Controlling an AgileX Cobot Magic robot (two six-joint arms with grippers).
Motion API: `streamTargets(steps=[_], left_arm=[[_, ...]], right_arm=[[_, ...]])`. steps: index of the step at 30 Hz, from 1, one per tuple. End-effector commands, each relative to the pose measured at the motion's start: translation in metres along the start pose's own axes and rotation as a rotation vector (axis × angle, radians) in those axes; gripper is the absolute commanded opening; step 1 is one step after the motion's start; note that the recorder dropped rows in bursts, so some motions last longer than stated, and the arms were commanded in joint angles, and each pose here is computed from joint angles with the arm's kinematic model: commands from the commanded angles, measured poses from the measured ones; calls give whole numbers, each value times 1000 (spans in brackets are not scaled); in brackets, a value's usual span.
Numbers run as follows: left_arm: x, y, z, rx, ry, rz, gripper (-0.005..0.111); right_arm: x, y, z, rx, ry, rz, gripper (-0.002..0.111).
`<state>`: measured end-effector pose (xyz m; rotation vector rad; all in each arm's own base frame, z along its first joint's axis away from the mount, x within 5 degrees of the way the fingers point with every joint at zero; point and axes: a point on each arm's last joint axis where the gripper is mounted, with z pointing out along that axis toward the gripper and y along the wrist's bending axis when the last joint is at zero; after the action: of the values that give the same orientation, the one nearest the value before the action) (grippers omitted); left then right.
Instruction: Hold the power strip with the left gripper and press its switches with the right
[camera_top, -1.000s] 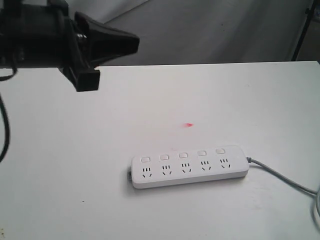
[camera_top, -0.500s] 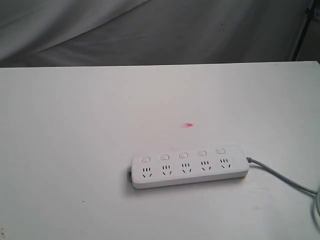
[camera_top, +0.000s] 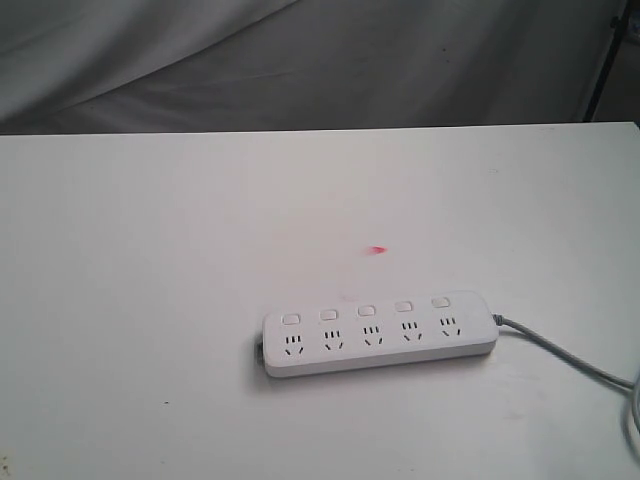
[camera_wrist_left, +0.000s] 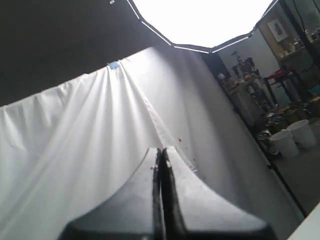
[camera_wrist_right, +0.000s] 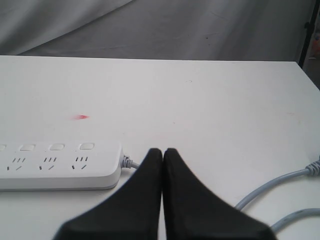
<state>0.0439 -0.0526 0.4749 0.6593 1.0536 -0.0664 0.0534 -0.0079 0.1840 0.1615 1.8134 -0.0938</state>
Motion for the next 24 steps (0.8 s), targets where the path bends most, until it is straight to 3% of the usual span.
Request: streamTargets(steps=[1, 5, 12, 24], left_arm=[[-17, -2, -19, -142, -53, 38, 0], [-22, -2, -34, -275, -48, 59, 0], [-9, -11, -50, -349, -9, 78, 0], [54, -31, -78, -498, 42, 1, 0]], right_arm=[[1, 0, 0, 3, -3, 0, 0], [1, 0, 0, 3, -3, 0, 0], [1, 0, 0, 3, -3, 0, 0], [1, 0, 0, 3, -3, 0, 0]])
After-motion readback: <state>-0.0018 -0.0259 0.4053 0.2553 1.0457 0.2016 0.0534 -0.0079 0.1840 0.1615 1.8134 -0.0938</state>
